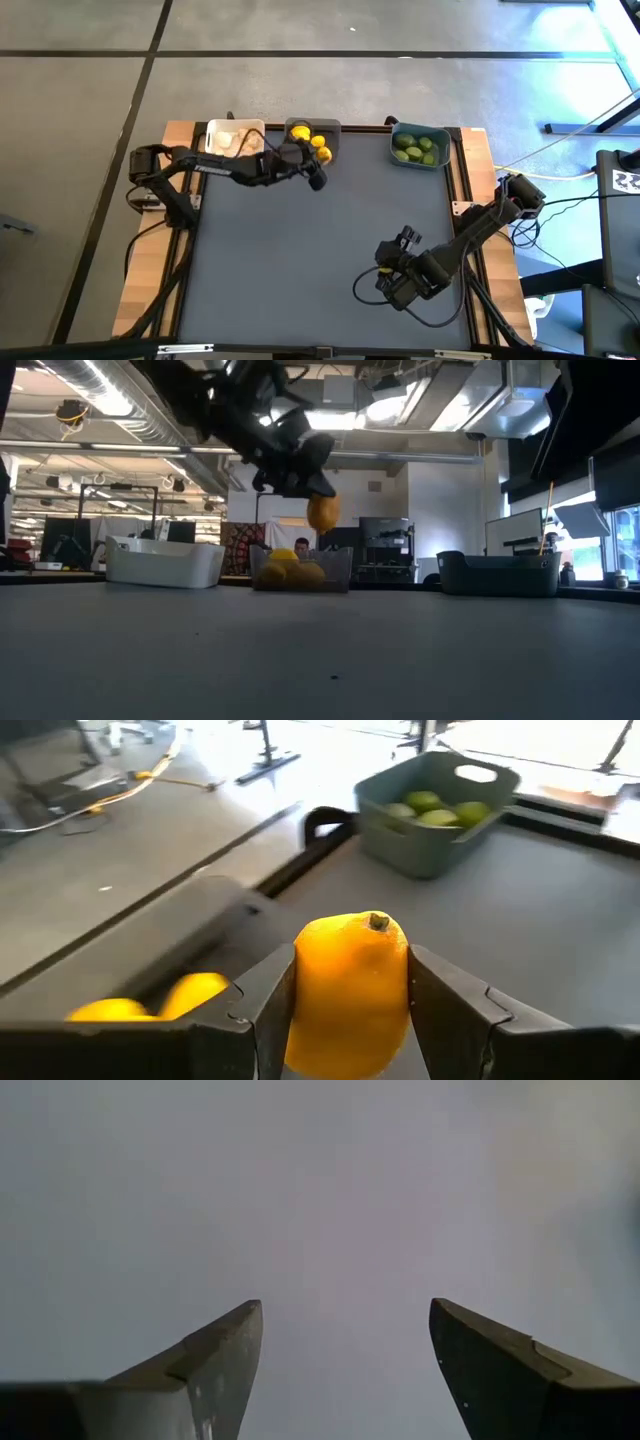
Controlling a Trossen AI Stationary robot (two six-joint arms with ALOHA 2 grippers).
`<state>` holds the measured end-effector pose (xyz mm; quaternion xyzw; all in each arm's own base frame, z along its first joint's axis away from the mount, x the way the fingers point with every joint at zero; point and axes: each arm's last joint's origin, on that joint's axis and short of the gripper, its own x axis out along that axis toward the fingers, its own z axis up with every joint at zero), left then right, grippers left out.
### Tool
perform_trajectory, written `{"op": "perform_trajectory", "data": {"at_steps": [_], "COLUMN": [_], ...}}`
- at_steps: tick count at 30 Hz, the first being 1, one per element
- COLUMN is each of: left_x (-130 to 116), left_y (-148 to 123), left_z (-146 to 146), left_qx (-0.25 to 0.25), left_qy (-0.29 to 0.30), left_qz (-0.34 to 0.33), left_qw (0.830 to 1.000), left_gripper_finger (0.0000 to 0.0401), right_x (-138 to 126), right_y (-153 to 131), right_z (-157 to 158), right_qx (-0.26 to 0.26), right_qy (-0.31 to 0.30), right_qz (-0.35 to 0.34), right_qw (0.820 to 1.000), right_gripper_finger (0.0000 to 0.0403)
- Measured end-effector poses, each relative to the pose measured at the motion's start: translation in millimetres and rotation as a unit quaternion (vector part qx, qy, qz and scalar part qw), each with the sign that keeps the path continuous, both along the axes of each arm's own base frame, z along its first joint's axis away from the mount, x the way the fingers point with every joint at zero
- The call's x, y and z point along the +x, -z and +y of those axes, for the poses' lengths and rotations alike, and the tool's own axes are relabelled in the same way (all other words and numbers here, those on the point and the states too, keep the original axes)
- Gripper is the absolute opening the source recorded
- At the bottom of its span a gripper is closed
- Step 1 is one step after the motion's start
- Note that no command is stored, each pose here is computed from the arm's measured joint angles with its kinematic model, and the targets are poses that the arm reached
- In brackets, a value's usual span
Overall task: Sort produce into baskets
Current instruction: Put the lemon into the black transparent bin
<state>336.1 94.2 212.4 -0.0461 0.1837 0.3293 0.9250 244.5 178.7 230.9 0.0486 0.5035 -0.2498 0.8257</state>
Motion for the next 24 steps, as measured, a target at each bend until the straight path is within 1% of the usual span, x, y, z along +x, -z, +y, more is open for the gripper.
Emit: {"op": "perform_trajectory", "data": {"at_steps": [6,10,12,15,17,20,24], "left_x": [-12.4,-19.8,-21.9,-22.6,-22.5,-21.0,-18.6], "left_y": [0.4,6.5,12.7,27.8,37.4,47.7,51.2], "left_z": [36.2,57.7,67.7,78.4,82.7,84.2,81.0], "left_qx": [0.005,0.007,-0.009,-0.049,-0.063,-0.068,-0.065], "left_qy": [-0.051,-0.077,-0.067,-0.038,-0.03,-0.016,0.002], "left_qz": [0.007,0.023,0.024,0.029,0.039,0.056,0.067], "left_qw": [0.999,0.997,0.997,0.998,0.997,0.996,0.996], "left_gripper_finger": [0.0166,0.0166,0.0166,0.0166,0.0166,0.0166,0.0167], "right_x": [0.2,0.2,0.2,0.1,-0.1,-0.1,-0.1], "right_y": [-0.2,-0.2,-0.2,0.0,0.0,0.0,-0.2], "right_z": [-0.3,-0.4,-0.4,-0.6,-0.7,-0.8,-1.0], "right_qx": [-0.006,-0.007,-0.007,-0.009,-0.01,-0.012,-0.015], "right_qy": [0.0,0.0,0.0,0.0,0.0,-0.002,-0.002], "right_qz": [-0.004,-0.005,-0.005,-0.004,-0.003,-0.003,-0.005], "right_qw": [1.0,1.0,1.0,1.0,1.0,1.0,1.0], "right_gripper_finger": [0.0285,0.0285,0.0285,0.0285,0.0285,0.0285,0.0285]}}
